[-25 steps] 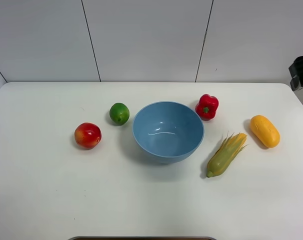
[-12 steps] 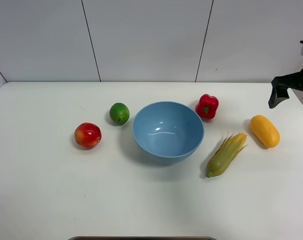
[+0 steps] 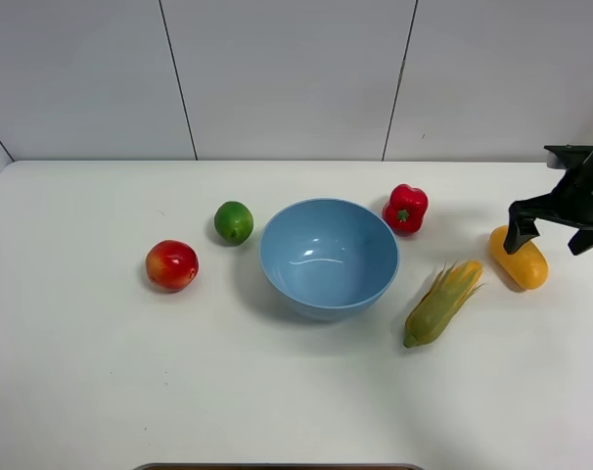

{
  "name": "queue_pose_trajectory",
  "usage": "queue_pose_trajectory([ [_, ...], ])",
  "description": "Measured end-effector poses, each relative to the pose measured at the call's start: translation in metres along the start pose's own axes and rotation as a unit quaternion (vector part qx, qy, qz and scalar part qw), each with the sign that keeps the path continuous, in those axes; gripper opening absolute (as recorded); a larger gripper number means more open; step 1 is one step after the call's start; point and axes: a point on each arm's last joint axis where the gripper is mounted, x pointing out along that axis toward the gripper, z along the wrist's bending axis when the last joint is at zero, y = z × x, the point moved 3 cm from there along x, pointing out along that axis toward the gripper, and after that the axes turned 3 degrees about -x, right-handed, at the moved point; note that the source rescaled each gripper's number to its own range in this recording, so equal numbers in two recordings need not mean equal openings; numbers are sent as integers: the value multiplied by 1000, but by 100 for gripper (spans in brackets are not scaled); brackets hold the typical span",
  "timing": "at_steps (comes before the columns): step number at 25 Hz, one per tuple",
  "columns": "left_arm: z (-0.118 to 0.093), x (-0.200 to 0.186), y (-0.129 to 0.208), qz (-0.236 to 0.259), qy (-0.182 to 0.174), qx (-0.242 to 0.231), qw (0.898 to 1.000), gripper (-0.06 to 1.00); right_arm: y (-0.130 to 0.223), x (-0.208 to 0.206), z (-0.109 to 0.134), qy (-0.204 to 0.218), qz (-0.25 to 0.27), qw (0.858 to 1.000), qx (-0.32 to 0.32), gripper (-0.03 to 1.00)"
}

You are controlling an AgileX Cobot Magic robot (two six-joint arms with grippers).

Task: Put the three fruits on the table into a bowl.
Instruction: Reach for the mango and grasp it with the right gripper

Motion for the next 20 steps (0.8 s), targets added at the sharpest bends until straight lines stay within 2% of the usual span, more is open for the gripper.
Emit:
queue_pose_trajectory([
  [15, 0, 0, 0, 0, 0, 0, 1000, 100, -19, 28, -9, 13, -16, 1000, -9, 100],
  [20, 0, 0, 0, 0, 0, 0, 1000, 100, -17, 45, -10, 5, 4, 1000, -10, 100],
])
